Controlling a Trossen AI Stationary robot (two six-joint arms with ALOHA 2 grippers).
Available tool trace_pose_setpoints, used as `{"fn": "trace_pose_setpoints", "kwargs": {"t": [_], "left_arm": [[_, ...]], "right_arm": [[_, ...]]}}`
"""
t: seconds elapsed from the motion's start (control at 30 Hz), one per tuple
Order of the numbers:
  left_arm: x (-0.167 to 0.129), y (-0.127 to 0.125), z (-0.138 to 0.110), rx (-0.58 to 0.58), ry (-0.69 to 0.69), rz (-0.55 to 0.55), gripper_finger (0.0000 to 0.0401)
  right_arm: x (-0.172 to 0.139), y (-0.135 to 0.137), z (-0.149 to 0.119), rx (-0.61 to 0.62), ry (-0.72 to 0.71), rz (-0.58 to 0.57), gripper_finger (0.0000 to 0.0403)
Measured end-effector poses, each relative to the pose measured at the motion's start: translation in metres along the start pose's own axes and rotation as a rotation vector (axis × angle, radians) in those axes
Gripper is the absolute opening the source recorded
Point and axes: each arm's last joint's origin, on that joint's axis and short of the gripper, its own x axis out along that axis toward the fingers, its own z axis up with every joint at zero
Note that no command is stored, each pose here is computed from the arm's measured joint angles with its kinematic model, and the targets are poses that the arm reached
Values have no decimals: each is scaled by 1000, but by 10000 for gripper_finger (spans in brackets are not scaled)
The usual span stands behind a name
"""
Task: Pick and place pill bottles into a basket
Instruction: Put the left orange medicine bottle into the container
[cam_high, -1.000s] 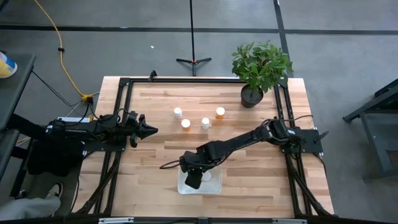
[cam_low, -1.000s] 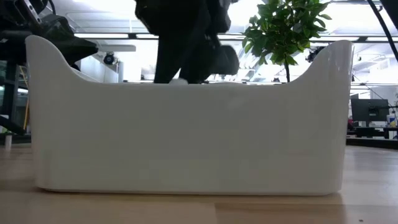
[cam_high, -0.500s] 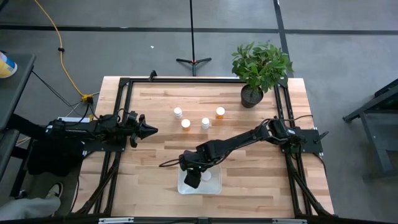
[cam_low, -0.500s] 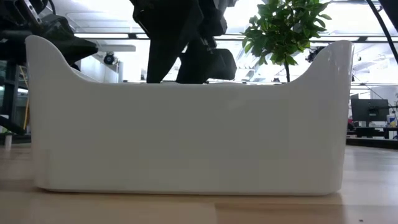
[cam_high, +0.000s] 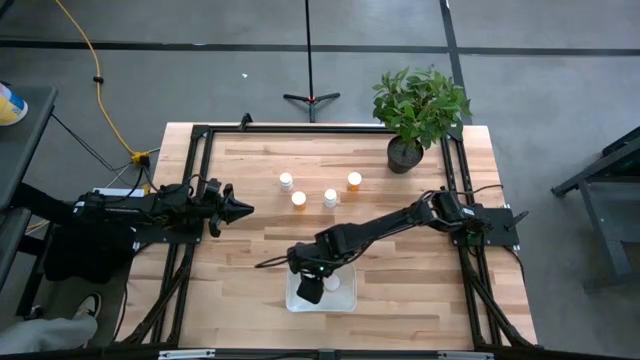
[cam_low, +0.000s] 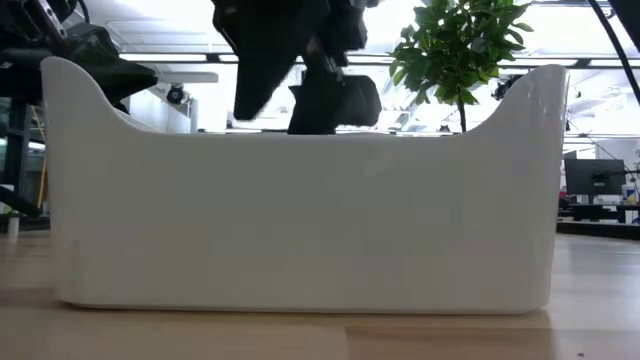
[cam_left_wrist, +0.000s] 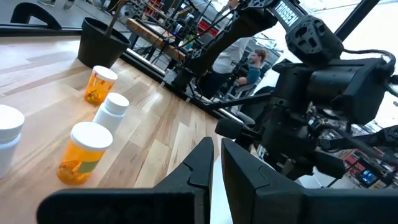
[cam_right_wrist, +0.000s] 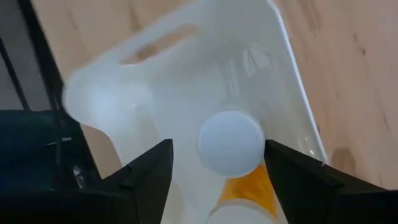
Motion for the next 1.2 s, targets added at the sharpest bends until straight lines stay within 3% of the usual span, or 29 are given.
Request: {"fn": "trace_pose_setpoints", "kwargs": {"t": [0.43,0.7,0.9,1.2], "left_arm": [[0,0,0,-1,2,-2,67],[0,0,0,-1,1,-2,67],[0,0,0,-1,1,-2,67],[0,0,0,0,2,-1,67]], "right_arm": [[-49,8,19,-67,-88,-82,244],[-91,6,36,-107,-218,-175,244],[-112,-9,46,-102,-257,-258,244],[-111,-42,60,-87,-208,-324,244]]}}
